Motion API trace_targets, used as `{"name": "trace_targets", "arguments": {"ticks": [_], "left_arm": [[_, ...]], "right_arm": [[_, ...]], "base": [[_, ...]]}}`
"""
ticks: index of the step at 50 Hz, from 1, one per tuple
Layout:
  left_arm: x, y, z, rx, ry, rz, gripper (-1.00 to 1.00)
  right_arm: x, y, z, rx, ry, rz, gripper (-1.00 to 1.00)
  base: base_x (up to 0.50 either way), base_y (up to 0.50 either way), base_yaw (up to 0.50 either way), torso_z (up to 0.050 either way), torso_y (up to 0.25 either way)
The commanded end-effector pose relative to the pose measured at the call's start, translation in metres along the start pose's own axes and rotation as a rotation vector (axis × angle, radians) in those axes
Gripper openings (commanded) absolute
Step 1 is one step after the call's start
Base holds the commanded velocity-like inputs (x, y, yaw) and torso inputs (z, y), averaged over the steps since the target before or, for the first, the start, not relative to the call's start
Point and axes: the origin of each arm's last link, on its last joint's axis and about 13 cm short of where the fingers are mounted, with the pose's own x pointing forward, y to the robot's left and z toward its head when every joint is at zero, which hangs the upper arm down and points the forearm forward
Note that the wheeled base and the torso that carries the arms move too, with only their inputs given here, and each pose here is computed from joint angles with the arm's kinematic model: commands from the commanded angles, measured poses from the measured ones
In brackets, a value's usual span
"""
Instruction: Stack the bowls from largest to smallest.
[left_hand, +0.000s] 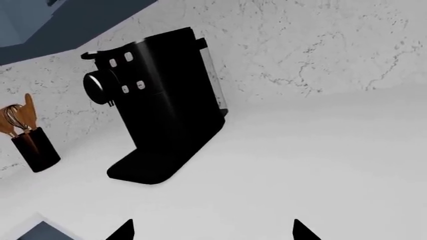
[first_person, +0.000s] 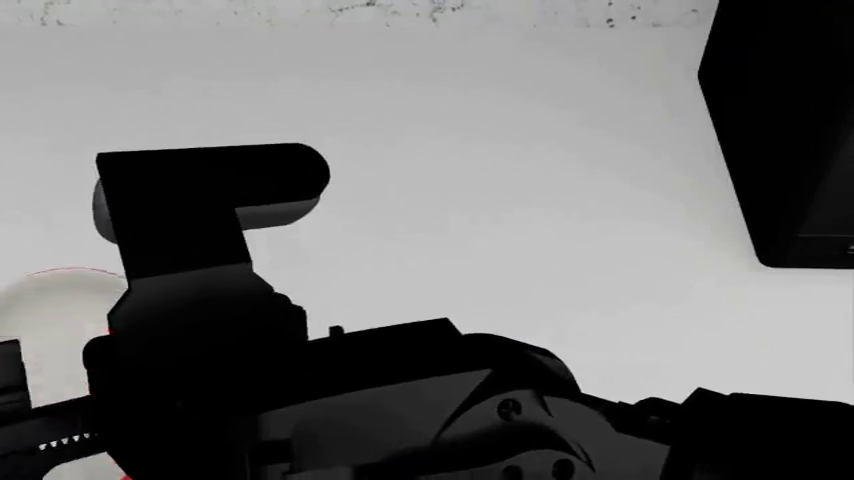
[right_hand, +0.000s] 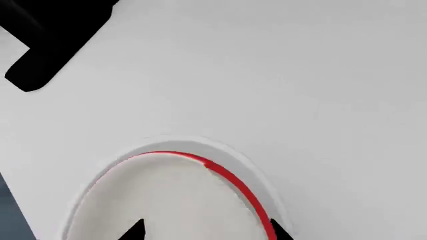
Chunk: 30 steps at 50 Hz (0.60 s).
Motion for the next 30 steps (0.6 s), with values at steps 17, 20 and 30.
{"name": "trace_targets", "arguments": {"ticks": [17,20,30], "left_arm": [[-0.008,0.000,-0.003,0.035,0.030,-0.054,1.00],[-0.007,-0.001,-0.003,0.036,0.030,-0.055,1.00],[-0.008,0.000,-0.003,0.034,0.032,-0.066,1.00]], "right_arm": [[-0.002,0.004,-0.006,-0.072,-0.047,-0.017,1.00],[-0.009,0.006,0.003,-0.059,-0.068,-0.003,1.00],[-0.025,0.010,0.012,-0.084,-0.157,0.012,1.00]], "base": [[0.00,0.00,0.00,0.000,-0.002],[0.00,0.00,0.00,0.000,0.000],[0.00,0.00,0.00,0.000,0.000]]}}
